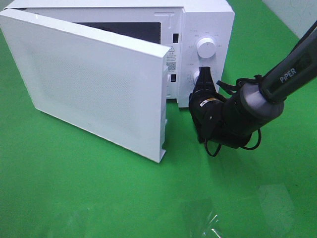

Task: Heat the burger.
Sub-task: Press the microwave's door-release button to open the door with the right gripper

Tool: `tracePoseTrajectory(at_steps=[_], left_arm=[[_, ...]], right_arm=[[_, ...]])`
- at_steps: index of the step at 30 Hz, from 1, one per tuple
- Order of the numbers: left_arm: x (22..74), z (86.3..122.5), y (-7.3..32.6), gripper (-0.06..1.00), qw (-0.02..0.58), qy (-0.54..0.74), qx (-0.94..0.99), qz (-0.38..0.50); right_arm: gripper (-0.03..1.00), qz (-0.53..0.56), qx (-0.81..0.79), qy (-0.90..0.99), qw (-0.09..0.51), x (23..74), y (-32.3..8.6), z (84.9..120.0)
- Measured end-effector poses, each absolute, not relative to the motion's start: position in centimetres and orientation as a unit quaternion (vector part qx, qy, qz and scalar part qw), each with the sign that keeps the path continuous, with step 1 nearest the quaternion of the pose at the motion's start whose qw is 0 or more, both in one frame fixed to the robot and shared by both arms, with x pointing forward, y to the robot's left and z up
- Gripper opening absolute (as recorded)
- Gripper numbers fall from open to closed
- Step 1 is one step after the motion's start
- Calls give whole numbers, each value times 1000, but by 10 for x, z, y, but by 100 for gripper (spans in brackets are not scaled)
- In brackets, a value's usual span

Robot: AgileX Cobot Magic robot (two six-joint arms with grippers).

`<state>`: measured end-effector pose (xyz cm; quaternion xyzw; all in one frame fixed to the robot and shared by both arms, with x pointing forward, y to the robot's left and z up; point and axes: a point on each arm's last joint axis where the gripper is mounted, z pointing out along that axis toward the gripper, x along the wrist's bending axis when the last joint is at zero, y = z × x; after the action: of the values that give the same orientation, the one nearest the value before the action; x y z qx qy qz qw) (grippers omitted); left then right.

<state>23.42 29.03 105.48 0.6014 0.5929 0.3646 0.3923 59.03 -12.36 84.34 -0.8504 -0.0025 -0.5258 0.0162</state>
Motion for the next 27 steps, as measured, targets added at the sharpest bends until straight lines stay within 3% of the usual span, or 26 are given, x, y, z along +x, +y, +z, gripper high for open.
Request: tracePoseTrajectory(at_steps=[27], left_arm=[[234,1055,290,98,392,593,601,365]], right_arm=[[0,-489,-866,-94,52,571,-131,878]])
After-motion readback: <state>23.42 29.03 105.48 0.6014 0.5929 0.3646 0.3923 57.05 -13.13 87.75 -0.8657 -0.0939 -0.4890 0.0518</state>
